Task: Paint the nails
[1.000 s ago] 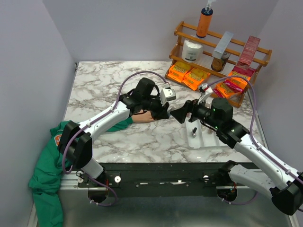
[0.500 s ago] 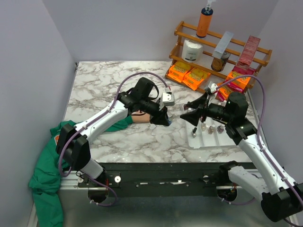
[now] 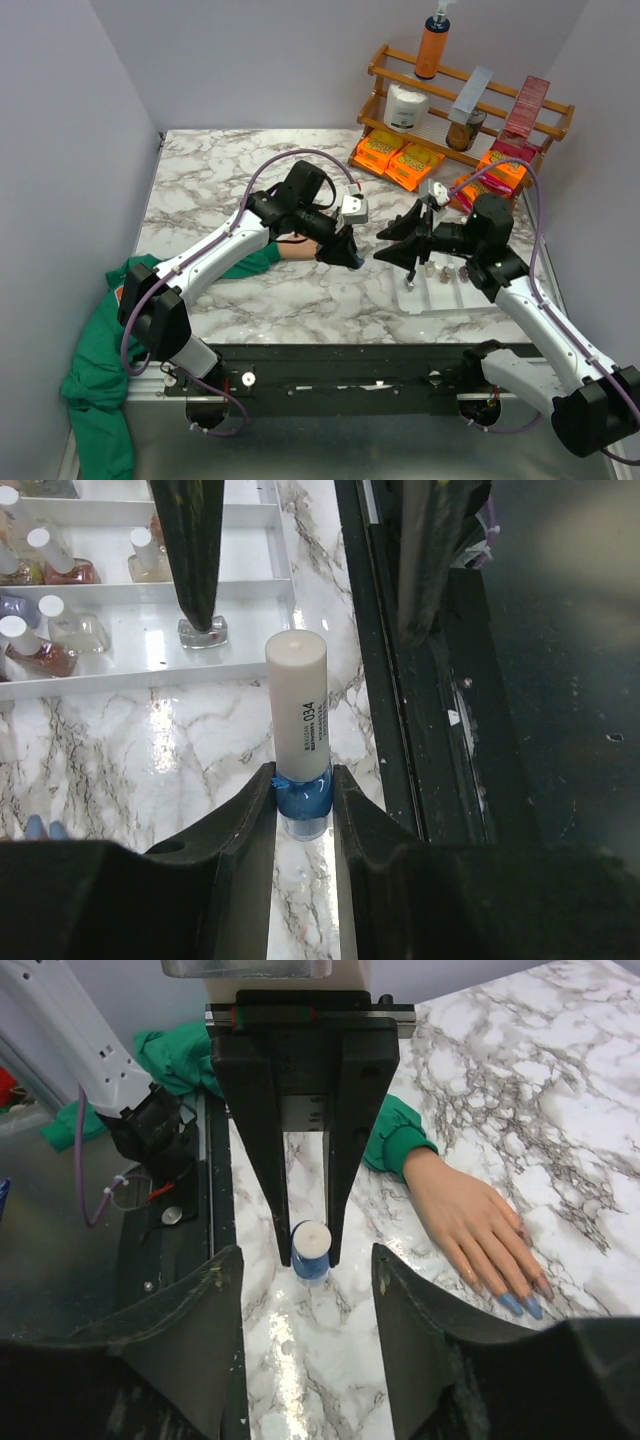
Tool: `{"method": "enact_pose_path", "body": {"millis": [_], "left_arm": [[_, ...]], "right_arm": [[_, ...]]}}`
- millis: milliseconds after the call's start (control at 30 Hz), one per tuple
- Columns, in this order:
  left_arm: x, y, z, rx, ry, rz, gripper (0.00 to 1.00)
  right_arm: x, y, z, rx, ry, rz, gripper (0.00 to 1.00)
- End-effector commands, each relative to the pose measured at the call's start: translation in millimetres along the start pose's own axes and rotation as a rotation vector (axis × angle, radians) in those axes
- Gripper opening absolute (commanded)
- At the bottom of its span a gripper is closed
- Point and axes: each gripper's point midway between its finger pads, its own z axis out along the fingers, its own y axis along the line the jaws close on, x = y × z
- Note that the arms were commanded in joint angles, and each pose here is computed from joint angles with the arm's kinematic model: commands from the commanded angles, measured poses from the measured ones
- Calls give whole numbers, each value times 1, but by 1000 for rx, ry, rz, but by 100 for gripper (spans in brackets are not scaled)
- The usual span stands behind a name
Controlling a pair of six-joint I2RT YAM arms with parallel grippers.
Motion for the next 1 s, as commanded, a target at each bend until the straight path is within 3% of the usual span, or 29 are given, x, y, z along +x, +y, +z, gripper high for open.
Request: {"method": "enact_pose_path", "body": {"millis": [0,133,333,733,867,967], "left_arm": [[-16,-11,1,49,-28,36,0],[-17,-11,1,53,-29,43,0],[-14,-12,3,57,-19,38,0],[-26,9,-4,-75,10,45,0],[-28,17,-5,-131,5,26,0],[-29,23,-6,-177,16,36,0]], "right_arm": [[1,3,12,-45,-1,3,57],[2,5,14,-61,-5,6,54],[2,10,15,-76,-4,18,29],[19,0,28,60,75,55,1],[25,-14,31,204,74,83,1],[29,-28,32,313,61,205,1]]}}
